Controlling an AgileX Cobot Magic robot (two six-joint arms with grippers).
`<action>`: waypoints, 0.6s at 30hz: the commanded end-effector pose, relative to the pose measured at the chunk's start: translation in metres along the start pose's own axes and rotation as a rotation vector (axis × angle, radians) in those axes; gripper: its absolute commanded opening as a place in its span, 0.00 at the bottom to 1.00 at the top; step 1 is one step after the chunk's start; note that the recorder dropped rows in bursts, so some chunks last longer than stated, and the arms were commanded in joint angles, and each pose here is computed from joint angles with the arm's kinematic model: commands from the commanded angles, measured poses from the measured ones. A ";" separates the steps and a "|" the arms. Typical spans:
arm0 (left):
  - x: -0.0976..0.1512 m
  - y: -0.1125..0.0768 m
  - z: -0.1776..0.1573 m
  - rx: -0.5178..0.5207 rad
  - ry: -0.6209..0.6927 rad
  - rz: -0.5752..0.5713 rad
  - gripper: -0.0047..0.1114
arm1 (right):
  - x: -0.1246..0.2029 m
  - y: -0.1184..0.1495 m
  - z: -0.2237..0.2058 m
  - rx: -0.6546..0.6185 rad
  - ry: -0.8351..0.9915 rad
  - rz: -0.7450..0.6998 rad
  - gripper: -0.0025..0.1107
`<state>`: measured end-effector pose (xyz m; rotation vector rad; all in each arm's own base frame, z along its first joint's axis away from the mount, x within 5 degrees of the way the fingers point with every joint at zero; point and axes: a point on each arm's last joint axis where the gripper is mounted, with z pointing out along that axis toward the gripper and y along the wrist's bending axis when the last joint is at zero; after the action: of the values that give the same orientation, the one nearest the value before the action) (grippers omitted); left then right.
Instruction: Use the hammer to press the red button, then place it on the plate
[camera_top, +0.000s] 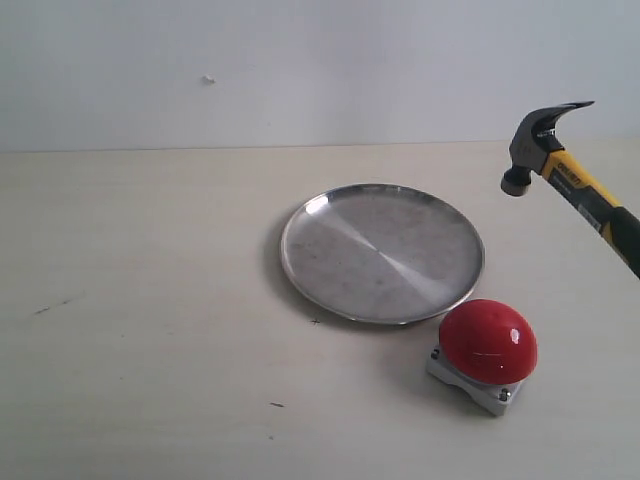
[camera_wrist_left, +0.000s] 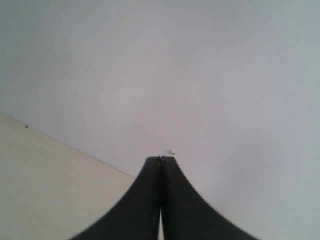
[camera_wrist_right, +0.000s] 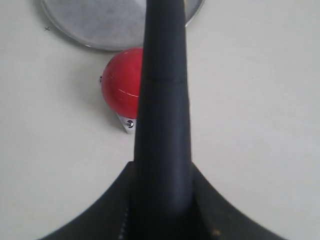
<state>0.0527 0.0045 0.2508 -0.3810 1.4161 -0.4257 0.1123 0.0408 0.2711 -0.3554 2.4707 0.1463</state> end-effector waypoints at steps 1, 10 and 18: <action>0.000 0.001 -0.001 -0.010 -0.002 0.001 0.04 | -0.008 -0.001 -0.005 0.006 -0.090 -0.018 0.02; 0.000 0.001 -0.001 -0.010 -0.002 0.001 0.04 | -0.003 -0.003 -0.005 0.024 -0.039 -0.038 0.02; 0.000 0.001 -0.001 -0.010 -0.002 0.001 0.04 | 0.001 -0.004 -0.006 0.035 0.006 -0.003 0.02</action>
<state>0.0527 0.0048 0.2507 -0.3832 1.4168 -0.4238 0.1070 0.0329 0.2665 -0.3747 2.5532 0.0375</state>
